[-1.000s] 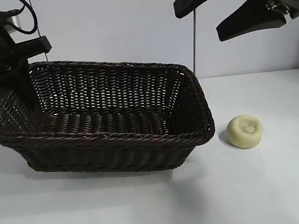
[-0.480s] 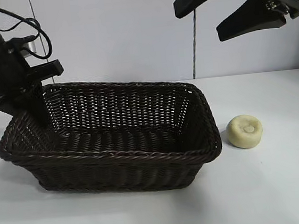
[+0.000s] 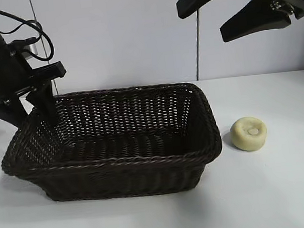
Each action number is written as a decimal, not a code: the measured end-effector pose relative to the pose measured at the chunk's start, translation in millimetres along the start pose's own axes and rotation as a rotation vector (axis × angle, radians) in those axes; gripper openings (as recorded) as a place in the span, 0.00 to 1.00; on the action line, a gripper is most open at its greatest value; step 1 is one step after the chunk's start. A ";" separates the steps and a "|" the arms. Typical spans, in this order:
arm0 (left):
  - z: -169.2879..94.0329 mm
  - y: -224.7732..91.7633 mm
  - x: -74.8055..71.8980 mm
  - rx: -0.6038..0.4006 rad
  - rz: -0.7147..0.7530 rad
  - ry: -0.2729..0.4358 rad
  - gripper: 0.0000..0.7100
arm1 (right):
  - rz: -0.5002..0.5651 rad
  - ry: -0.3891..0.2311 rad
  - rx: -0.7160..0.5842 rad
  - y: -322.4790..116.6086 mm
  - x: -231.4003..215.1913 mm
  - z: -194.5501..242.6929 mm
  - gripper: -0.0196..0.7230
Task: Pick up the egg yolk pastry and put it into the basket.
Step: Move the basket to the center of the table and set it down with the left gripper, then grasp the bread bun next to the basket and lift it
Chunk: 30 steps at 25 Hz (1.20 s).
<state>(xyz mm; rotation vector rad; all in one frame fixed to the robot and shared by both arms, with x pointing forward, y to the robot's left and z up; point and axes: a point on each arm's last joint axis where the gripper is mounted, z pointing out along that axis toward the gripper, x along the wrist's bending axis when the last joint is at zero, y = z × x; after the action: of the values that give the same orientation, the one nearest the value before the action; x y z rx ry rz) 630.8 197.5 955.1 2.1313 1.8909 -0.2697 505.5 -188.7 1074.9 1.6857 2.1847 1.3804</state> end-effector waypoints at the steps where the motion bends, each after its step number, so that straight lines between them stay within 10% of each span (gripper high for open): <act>1: -0.3 -0.7 0.0 0.009 0.002 0.001 0.73 | 0.000 0.000 0.000 0.0 0.0 0.0 0.79; 19: -80.9 -5.8 -13.2 -0.077 0.118 0.137 0.80 | 0.000 0.000 0.000 0.0 0.0 0.0 0.79; 30: -98.8 -4.4 33.6 -0.107 -0.016 0.266 0.80 | 0.000 0.000 0.000 0.0 0.0 0.0 0.79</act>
<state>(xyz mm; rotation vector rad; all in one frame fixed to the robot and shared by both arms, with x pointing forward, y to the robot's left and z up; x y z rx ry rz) 626.3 261.9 1037.2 2.1695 2.0133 0.1156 505.5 -188.7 1074.9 1.6858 2.1849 1.3804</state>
